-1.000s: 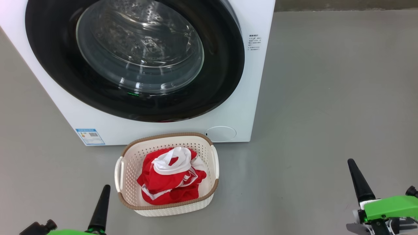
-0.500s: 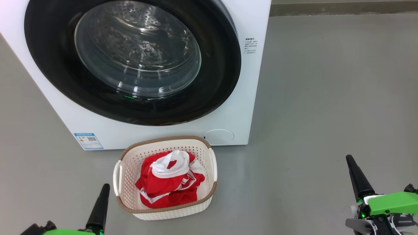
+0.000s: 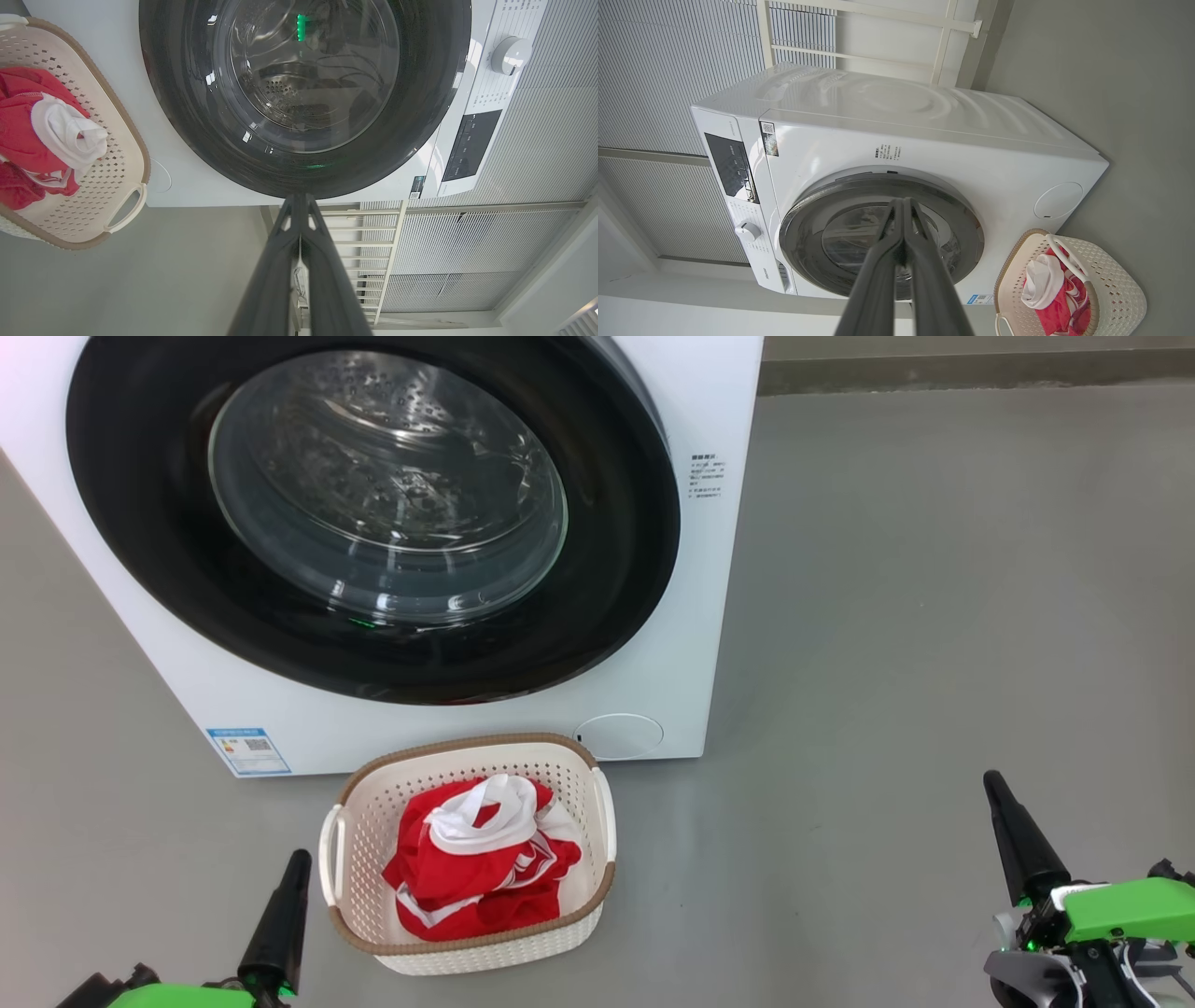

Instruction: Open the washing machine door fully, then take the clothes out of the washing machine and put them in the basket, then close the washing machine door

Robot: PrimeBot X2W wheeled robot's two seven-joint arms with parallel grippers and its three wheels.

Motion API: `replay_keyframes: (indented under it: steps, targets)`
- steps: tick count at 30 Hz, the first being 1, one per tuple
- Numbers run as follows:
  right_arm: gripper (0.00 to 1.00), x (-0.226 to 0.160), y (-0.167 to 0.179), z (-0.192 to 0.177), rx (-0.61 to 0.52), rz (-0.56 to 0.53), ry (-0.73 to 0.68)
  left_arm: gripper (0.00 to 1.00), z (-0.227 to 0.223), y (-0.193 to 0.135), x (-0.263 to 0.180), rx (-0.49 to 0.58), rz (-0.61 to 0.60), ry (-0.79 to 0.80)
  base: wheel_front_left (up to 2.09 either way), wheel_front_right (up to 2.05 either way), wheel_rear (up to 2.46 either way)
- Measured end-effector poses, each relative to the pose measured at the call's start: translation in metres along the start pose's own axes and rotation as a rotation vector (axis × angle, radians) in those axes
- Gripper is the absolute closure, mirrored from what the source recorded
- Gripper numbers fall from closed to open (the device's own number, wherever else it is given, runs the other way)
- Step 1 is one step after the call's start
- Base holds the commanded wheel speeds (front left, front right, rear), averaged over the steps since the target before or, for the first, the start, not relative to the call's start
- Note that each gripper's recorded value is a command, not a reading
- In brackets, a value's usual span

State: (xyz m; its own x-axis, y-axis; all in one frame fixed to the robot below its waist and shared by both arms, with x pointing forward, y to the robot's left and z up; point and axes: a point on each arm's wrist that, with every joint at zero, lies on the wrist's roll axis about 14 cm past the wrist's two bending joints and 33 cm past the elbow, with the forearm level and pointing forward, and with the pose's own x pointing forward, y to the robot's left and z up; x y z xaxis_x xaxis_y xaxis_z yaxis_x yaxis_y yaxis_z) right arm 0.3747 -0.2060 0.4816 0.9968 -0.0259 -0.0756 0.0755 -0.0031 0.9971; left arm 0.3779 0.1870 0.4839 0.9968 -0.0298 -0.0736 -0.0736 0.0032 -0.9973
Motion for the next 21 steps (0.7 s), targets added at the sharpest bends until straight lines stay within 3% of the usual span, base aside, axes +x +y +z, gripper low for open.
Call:
replay_keyframes:
  steps: [21]
  targets:
    - [1.00, 0.0013, 0.0020, -0.0002, 0.002, 0.005, 0.002, 1.00, 0.0007, 0.0001, -0.0001, -0.014, 0.000, -0.006, 0.00, 0.00, 0.00]
